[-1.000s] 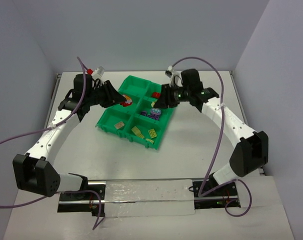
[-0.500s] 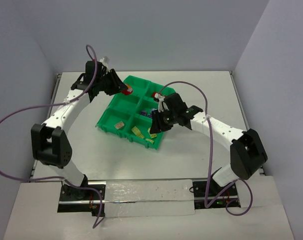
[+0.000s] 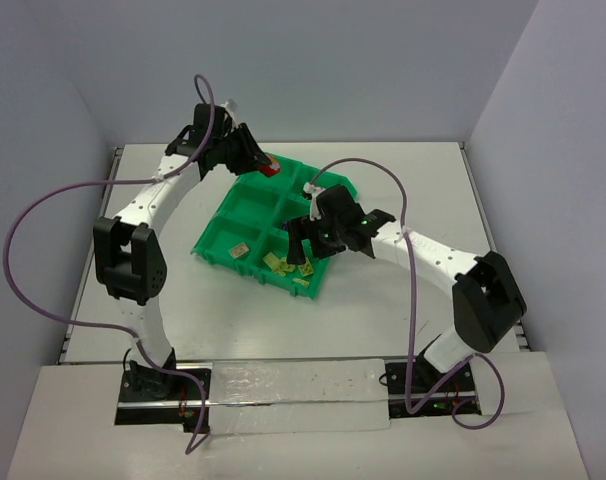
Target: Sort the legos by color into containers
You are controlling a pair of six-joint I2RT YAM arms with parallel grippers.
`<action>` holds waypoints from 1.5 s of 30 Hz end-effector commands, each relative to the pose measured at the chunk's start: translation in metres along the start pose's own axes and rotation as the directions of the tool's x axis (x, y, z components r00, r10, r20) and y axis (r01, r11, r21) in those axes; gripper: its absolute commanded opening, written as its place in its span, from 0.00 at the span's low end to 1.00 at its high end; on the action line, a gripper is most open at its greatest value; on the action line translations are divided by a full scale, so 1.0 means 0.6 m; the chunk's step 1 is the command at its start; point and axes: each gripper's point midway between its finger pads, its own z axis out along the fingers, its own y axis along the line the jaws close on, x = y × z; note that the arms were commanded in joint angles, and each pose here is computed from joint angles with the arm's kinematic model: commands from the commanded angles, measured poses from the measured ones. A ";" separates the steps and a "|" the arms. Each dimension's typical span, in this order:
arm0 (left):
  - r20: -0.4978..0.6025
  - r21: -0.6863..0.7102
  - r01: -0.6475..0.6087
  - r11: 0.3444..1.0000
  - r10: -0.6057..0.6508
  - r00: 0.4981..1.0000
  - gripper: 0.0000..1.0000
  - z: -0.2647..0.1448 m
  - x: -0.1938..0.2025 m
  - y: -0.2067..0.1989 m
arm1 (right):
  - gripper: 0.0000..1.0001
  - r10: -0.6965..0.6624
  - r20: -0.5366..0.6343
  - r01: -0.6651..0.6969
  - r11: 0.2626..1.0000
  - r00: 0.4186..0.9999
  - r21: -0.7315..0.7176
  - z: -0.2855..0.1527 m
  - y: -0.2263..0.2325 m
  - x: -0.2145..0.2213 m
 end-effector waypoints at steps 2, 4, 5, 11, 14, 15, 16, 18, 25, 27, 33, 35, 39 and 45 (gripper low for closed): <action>-0.007 0.120 -0.032 0.992 0.033 0.999 0.00 0.021 -0.002 -0.091 | 1.00 0.026 0.255 -0.084 0.973 0.967 0.217 -0.120 -0.042 -0.096; -0.011 0.140 -0.045 0.989 0.047 0.999 0.00 0.039 -0.002 -0.111 | 1.00 0.072 0.333 -0.176 0.940 0.940 0.292 -0.162 -0.084 -0.108; -0.022 0.154 -0.051 0.987 0.055 0.998 0.00 0.052 0.004 -0.125 | 1.00 0.104 0.376 -0.237 0.914 0.921 0.330 -0.188 -0.111 -0.111; -0.069 0.221 -0.009 0.975 0.025 0.997 0.00 0.121 0.026 -0.156 | 1.00 0.180 0.527 -0.446 0.782 0.831 0.435 -0.297 -0.191 -0.098; -0.051 0.226 0.004 0.974 0.007 0.999 0.00 0.146 0.023 -0.169 | 1.00 0.155 0.555 -0.462 0.751 0.818 0.472 -0.324 -0.206 -0.076; -0.044 0.219 -0.005 0.976 0.015 0.999 0.00 0.154 0.025 -0.169 | 1.00 0.153 0.560 -0.467 0.747 0.814 0.474 -0.329 -0.208 -0.072; -0.033 0.218 -0.015 0.976 0.023 0.999 0.02 0.155 0.022 -0.174 | 1.00 0.151 0.568 -0.471 0.746 0.809 0.472 -0.333 -0.208 -0.068; -0.029 0.204 -0.019 0.979 0.026 0.999 0.10 0.173 0.027 -0.170 | 1.00 0.152 0.593 -0.486 0.744 0.791 0.459 -0.345 -0.206 -0.061; -0.049 0.216 0.001 0.976 0.010 0.999 0.62 0.183 0.038 -0.165 | 1.00 0.165 0.589 -0.493 0.742 0.791 0.454 -0.347 -0.204 -0.053; -0.050 0.229 -0.009 0.973 0.021 0.999 0.65 0.175 0.037 -0.170 | 1.00 0.158 0.588 -0.492 0.735 0.793 0.466 -0.350 -0.207 -0.055; -0.019 0.257 -0.066 0.964 0.074 0.997 0.73 0.128 0.032 -0.185 | 1.00 0.132 0.608 -0.500 0.715 0.783 0.489 -0.362 -0.214 -0.061; 0.004 0.263 -0.104 0.959 0.107 0.994 0.72 0.094 0.021 -0.198 | 1.00 0.129 0.628 -0.524 0.691 0.767 0.498 -0.370 -0.222 -0.063; 0.073 0.253 -0.227 0.940 0.216 0.974 0.71 0.001 0.005 -0.218 | 1.00 0.140 0.634 -0.556 0.645 0.761 0.525 -0.367 -0.237 -0.058; 0.173 0.114 -0.407 0.906 0.385 0.906 0.72 -0.138 0.021 -0.169 | 1.00 0.165 0.604 -0.551 0.640 0.780 0.536 -0.341 -0.244 -0.052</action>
